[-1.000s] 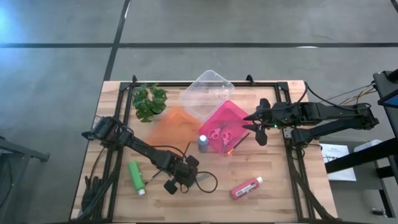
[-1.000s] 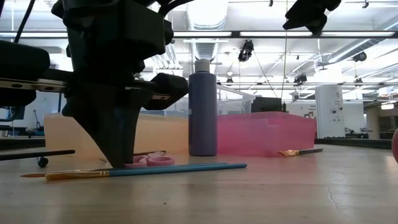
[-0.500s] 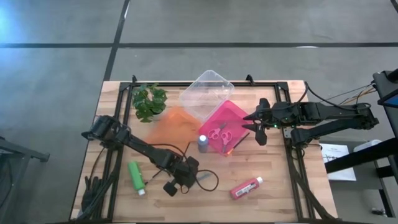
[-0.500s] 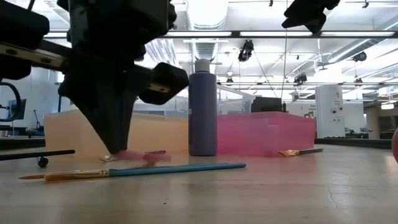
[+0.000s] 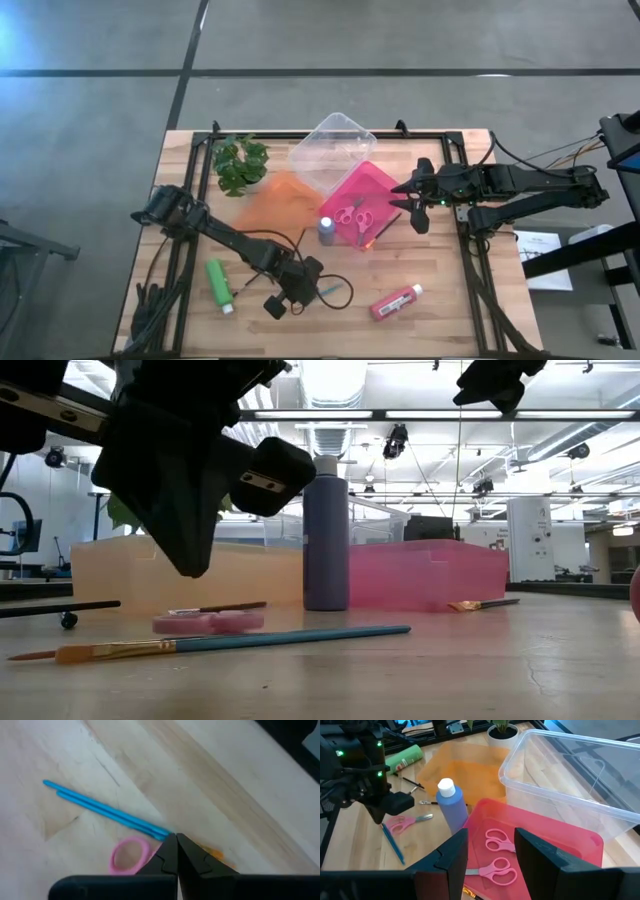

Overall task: Pick & Place Paint Supplies
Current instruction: Put the pink scissors into the pink bin

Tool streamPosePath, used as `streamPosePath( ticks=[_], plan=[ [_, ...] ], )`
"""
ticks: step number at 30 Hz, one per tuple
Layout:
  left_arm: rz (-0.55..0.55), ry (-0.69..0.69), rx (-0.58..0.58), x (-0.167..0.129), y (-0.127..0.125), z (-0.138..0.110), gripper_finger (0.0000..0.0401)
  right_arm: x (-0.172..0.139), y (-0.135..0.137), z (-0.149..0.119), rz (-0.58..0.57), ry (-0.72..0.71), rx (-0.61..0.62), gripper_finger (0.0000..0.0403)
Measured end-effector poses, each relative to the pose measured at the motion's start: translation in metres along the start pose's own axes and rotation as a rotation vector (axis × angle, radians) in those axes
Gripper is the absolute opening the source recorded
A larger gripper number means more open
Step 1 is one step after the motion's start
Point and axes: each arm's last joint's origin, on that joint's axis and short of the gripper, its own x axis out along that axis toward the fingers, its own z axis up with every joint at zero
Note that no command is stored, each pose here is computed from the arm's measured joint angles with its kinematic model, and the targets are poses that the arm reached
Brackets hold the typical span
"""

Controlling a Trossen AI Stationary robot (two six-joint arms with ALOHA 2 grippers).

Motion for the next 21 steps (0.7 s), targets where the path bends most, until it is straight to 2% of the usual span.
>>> streamPosePath(
  ticks=[4,10,17,21],
  plan=[
    [0.003,-0.005,0.001,0.0,0.0,0.001,0.0016,0.0,0.0,0.0,-0.001,0.0,0.0,0.0157],
    [-0.01,0.058,-0.013,0.0,-0.001,-0.006,0.005,0.0,0.0,0.0,-0.005,0.0,0.0,0.0157],
    [-0.007,0.099,0.016,0.005,-0.006,-0.016,0.0056,0.001,-0.001,-0.001,-0.017,0.002,-0.001,0.0157],
    [0.046,0.113,0.033,0.008,-0.005,-0.021,0.0056,0.001,-0.001,-0.001,-0.017,0.002,0.006,0.0157]
  ],
)
